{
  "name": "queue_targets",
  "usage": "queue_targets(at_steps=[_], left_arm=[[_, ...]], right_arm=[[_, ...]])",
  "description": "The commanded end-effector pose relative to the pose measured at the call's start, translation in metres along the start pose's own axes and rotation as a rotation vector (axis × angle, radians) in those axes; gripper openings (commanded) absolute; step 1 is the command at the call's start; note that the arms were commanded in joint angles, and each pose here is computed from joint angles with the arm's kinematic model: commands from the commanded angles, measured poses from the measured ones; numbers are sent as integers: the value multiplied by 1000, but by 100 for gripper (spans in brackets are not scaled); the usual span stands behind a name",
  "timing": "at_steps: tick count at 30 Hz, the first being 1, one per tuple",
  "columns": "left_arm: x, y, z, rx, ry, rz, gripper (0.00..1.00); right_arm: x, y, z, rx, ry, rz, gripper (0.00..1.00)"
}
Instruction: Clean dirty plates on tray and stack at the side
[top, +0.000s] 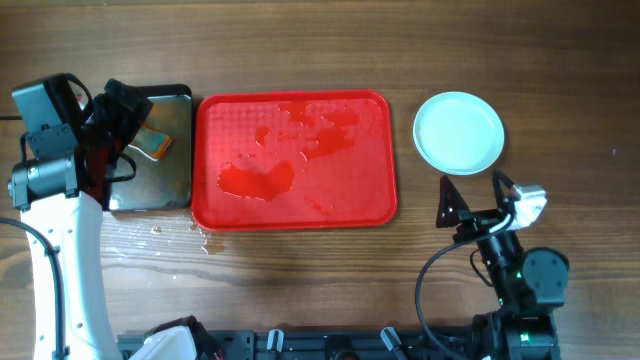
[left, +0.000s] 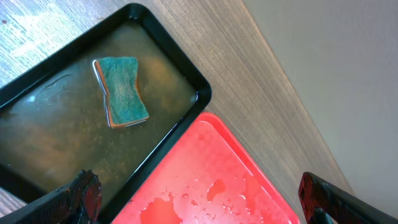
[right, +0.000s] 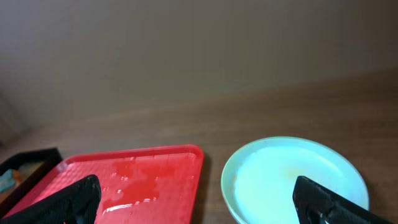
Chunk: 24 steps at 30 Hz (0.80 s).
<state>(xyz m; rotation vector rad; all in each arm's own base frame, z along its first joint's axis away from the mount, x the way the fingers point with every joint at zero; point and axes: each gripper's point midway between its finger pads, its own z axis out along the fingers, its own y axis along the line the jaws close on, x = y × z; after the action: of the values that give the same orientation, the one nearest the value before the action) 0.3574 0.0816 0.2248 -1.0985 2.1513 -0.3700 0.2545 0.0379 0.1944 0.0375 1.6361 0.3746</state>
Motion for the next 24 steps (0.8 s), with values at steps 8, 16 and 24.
queue_targets(at_steps=[8, 16, 24], left_arm=[[0, -2, -2, 12, 0, 7, 100], [0, -2, -2, 12, 0, 7, 100], [0, -2, -2, 12, 0, 7, 100]], right_arm=[[-4, -16, -14, 49, -149, -41, 100], [8, -43, -16, 197, -110, -28, 100], [8, -45, -16, 215, -100, -129, 100]])
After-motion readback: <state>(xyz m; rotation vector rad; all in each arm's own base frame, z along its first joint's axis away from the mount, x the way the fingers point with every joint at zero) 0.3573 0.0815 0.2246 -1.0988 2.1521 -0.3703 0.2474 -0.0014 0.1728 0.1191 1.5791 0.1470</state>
